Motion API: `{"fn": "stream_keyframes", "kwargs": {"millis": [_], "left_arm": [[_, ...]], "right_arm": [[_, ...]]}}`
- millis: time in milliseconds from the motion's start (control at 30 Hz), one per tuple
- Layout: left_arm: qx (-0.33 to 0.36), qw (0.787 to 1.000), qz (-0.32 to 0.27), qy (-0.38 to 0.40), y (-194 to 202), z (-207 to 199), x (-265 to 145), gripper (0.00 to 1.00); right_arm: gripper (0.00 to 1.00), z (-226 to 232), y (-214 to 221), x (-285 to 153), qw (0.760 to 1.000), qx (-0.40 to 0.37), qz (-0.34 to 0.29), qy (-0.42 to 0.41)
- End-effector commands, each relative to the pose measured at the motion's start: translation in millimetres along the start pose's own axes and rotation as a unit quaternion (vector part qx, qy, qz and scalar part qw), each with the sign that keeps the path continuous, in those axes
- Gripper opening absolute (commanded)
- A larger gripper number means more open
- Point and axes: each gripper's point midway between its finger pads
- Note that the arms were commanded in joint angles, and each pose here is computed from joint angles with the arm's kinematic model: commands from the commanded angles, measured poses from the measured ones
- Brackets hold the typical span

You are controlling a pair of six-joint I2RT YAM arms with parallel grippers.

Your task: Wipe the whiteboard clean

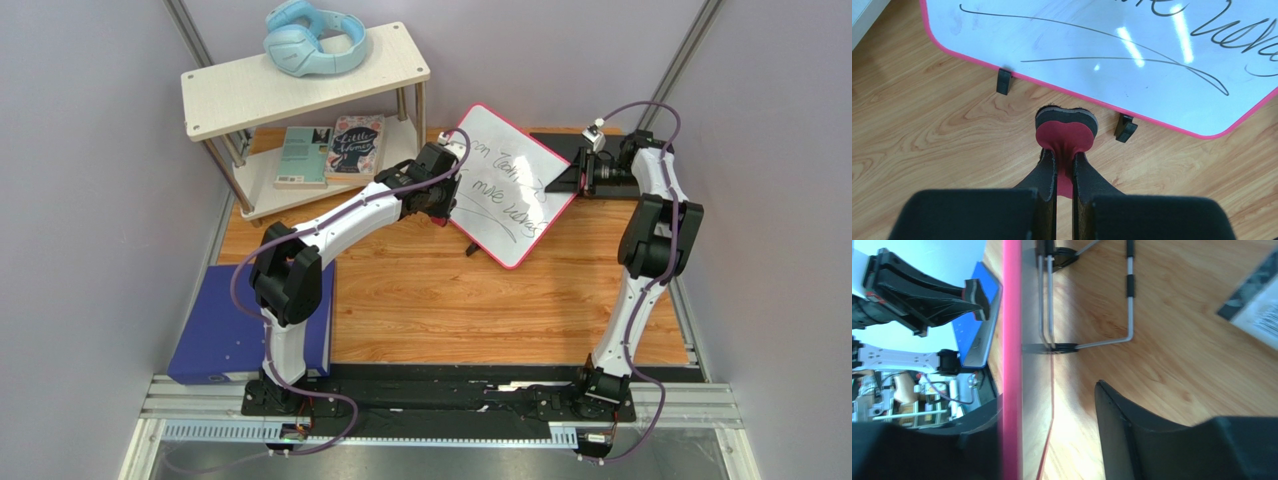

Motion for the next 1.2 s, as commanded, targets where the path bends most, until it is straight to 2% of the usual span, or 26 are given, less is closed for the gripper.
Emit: {"fn": "stream_keyframes", "kwargs": {"millis": [0, 33, 133, 300, 400, 433, 467, 500, 533, 600, 933, 1033, 1167], "left_arm": [[-0.003, 1.0, -0.016, 0.019, -7, -6, 0, 0.0], [-0.002, 1.0, -0.016, 0.019, -6, -5, -1, 0.0], [-0.001, 1.0, -0.013, 0.015, -2, -2, -1, 0.0], [-0.002, 1.0, -0.018, 0.006, -1, 2, -2, 0.0], [-0.002, 1.0, -0.023, 0.004, -4, 3, -1, 0.0], [-0.003, 1.0, -0.026, 0.001, -5, 4, -1, 0.0], [-0.003, 1.0, -0.03, -0.001, -7, 4, 0, 0.0], [-0.004, 0.999, -0.033, -0.003, -8, 5, 1, 0.0], [-0.005, 0.999, -0.04, -0.01, -11, 7, 2, 0.0], [-0.006, 0.998, -0.053, -0.016, -18, 9, 4, 0.0], [-0.024, 0.995, -0.09, -0.037, -54, 20, 20, 0.0], [-0.01, 0.993, -0.112, -0.024, -66, 15, 30, 0.0], [0.012, 0.985, -0.172, 0.015, -91, 0, 45, 0.0]], "right_arm": [[0.58, 0, -17, -21, 0.999, -0.019, -0.02, 0.031], [0.63, 0, -19, -21, 0.999, -0.019, -0.024, 0.031], [0.69, 0, -21, -21, 0.999, -0.018, -0.029, 0.031], [0.66, -4, -24, -20, 0.999, -0.008, -0.033, 0.036], [0.53, -9, -25, -19, 0.998, -0.004, -0.035, 0.045], [0.32, -10, -26, -19, 0.998, -0.006, -0.037, 0.045], [0.23, -11, -27, -19, 0.998, -0.006, -0.038, 0.045], [0.18, -11, -28, -19, 0.998, -0.007, -0.037, 0.046], [0.08, -11, -28, -19, 0.998, -0.007, -0.036, 0.048], [0.01, -13, -29, -20, 0.998, -0.013, -0.033, 0.056], [0.0, 6, -34, -18, 0.99, -0.09, 0.026, 0.103], [0.0, 11, -32, -12, 0.988, -0.104, 0.039, 0.104], [0.0, 15, -27, -7, 0.989, -0.105, 0.044, 0.092]]}}
Point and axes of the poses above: each gripper's point midway between its finger pads, its own x axis out along the fingers, its own z axis along the line the jaws close on, y = z × x, and after that the axes turned 14 degrees about -x, right-handed
